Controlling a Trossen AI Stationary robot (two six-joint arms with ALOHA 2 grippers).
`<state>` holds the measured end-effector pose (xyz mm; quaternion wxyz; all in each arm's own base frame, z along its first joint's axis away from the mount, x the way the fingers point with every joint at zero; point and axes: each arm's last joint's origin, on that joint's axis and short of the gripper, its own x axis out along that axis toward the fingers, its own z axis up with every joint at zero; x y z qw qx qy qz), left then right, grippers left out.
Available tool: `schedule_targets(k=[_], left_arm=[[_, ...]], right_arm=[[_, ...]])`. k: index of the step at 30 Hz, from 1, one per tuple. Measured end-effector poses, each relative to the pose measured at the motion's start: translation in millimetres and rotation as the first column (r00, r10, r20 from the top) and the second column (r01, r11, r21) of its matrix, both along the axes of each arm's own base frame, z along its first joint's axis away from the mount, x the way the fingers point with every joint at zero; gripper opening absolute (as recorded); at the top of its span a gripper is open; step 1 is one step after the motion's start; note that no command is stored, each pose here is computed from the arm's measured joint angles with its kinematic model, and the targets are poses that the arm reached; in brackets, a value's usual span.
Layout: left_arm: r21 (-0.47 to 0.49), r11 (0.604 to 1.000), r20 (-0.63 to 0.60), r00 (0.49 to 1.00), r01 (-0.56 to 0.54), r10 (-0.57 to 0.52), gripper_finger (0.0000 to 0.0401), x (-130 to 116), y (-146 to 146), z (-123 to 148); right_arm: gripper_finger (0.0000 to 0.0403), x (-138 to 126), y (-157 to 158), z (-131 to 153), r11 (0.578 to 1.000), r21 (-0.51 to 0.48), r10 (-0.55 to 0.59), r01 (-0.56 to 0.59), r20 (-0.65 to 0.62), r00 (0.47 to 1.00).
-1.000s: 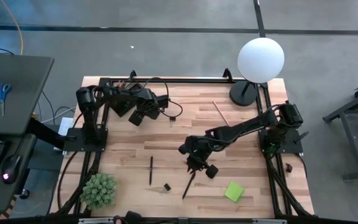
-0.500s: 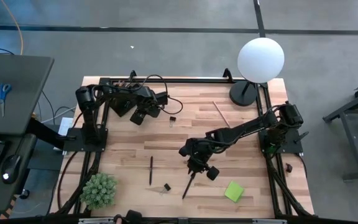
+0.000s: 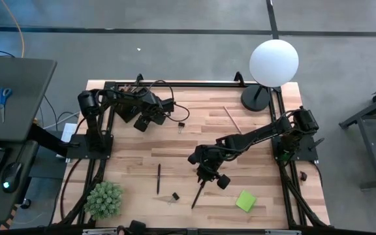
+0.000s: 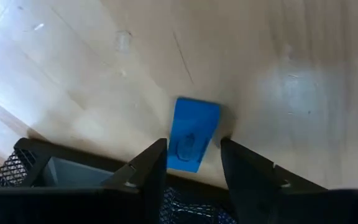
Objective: Pick and place office supplies into organizer
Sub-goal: Put the blue eraser into the black desk organizer
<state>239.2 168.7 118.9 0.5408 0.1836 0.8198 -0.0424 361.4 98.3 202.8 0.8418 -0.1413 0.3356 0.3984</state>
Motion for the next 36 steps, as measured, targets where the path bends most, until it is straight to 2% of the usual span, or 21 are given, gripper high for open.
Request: schedule_targets(k=[8,11,15,19,21,23,31,36], left_arm=[[-0.013,1.0,0.028,0.999,-0.021,0.021,0.0047,0.6,0.1,-0.8],[-0.015,0.999,0.032,0.999,-0.031,0.032,0.0029,0.5,0.0,-0.6],[0.005,0.997,-0.007,0.997,-0.071,0.071,0.0039,-0.3,-0.1,2.5],[0.006,0.985,-0.104,0.98,-0.171,0.171,0.0063,-4.7,-3.9,13.0],[0.041,0.979,-0.103,0.974,-0.2,0.203,0.0068,0.0,-3.7,22.4],[0.034,0.974,-0.161,0.961,-0.224,0.226,0.0068,-1.0,-10.0,30.0],[0.087,0.952,-0.237,0.922,-0.294,0.307,0.0045,-0.5,-18.2,55.7],[0.161,0.906,-0.236,0.876,-0.392,0.421,0.0042,-15.3,-5.7,63.5]], right_arm=[[0.0046,0.0,0.0,0.0,1.0,0.0,0.0,0.0,0.0,1.0],[0.0048,0.0,0.0,0.0,1.0,0.0,0.0,0.0,0.0,1.0],[0.0046,0.0,0.0,0.0,1.0,-0.001,0.001,-0.001,0.001,1.0],[0.0048,0.0,0.0,0.0,1.0,-0.004,0.006,-0.006,0.005,1.0],[0.0048,0.0,0.0,0.0,1.0,-0.007,0.011,-0.011,0.009,1.0],[0.0047,0.0,0.0,0.0,1.0,-0.009,0.013,-0.013,0.011,1.0],[0.0048,0.0,0.0,0.0,1.0,-0.009,0.013,-0.013,0.011,1.0],[0.0046,0.0,0.0,0.0,1.0,-0.005,0.008,-0.008,0.006,1.0]])
